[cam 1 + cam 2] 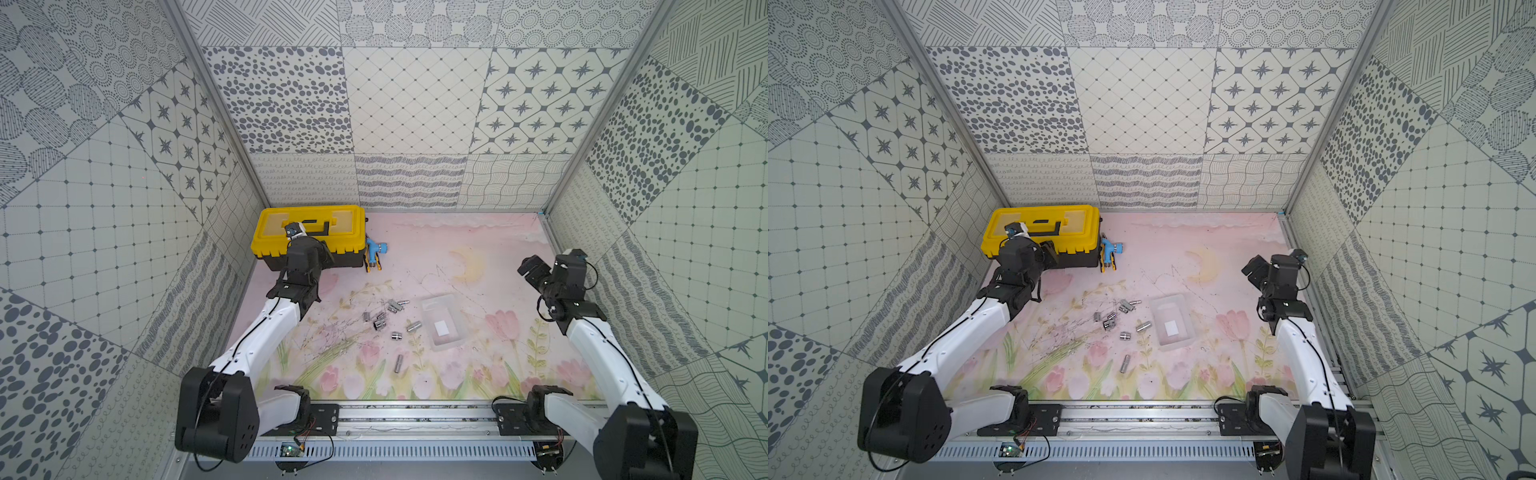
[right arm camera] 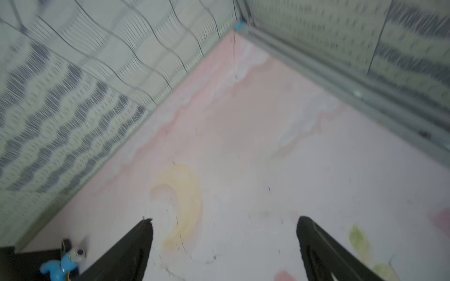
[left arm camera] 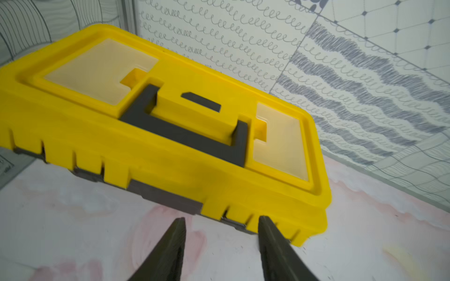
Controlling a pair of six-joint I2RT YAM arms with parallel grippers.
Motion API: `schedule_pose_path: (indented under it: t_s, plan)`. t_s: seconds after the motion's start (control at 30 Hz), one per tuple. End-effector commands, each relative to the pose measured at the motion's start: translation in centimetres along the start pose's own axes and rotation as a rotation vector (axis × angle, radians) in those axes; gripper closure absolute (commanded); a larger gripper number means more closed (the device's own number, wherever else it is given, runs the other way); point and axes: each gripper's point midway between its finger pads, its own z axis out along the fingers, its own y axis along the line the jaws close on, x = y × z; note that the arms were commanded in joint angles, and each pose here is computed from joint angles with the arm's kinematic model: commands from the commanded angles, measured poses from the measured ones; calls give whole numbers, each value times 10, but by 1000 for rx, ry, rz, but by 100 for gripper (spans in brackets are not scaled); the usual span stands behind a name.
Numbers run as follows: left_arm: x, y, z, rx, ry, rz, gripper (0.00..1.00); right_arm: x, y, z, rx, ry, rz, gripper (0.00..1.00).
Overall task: Put the socket on the desktop into the storage box
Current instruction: Pick up the socket head at the center of the board.
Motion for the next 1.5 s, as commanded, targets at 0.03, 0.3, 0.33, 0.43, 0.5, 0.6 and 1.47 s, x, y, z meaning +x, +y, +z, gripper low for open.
schedule_pose_path:
  t_s: [0.03, 0.3, 0.33, 0.43, 0.5, 0.6, 1.47]
  plan:
    - [144, -19, -83, 56, 514, -64, 52, 43, 43, -65, 126, 72, -321, 3]
    - [253, -65, -150, 355, 713, 181, 56, 120, 114, -84, -186, 217, -422, 10]
    - [262, -67, -153, 363, 730, 208, 56, 124, 122, -84, -192, 212, -453, 10]
    - [289, -72, -155, 360, 813, 231, 57, 136, 140, -79, -184, 187, -540, 11]
    - [306, -76, -158, 350, 852, 276, 57, 146, 150, -74, -203, 201, -562, 16]
    - [322, -83, -161, 335, 870, 351, 57, 163, 157, -69, -241, 235, -559, 19]
    - [356, -84, -150, 231, 951, 460, 68, 237, 144, -39, -73, 421, -711, 53]
